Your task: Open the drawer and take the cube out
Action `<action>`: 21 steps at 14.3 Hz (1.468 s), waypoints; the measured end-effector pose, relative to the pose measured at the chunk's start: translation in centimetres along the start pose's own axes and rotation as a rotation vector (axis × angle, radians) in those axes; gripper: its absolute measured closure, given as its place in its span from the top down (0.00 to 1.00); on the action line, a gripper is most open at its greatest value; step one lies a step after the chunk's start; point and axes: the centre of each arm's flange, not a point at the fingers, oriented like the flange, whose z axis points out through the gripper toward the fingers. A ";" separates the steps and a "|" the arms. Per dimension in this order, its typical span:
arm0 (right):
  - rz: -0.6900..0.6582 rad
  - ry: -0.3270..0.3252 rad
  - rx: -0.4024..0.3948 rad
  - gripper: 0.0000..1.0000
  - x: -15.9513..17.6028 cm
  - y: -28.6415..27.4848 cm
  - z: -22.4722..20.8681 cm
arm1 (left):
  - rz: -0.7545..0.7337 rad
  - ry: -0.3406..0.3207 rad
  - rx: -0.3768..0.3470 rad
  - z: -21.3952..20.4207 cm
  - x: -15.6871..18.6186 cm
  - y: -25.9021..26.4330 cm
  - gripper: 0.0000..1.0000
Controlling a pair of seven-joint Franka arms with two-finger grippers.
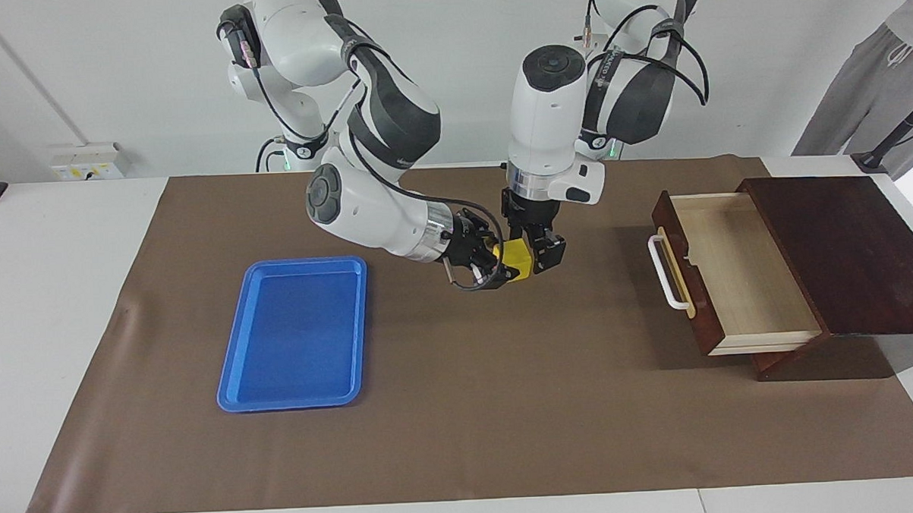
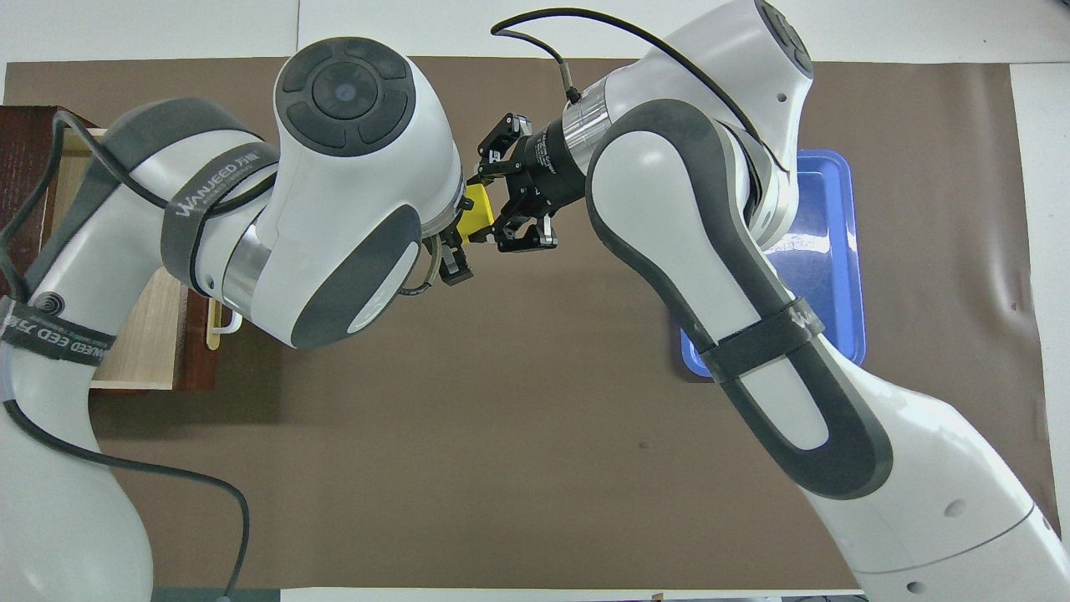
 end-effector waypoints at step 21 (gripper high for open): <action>0.196 -0.009 0.146 0.56 30.4 3.4 -16.9 | 0.458 0.153 0.088 8.3 19.5 11.0 1.00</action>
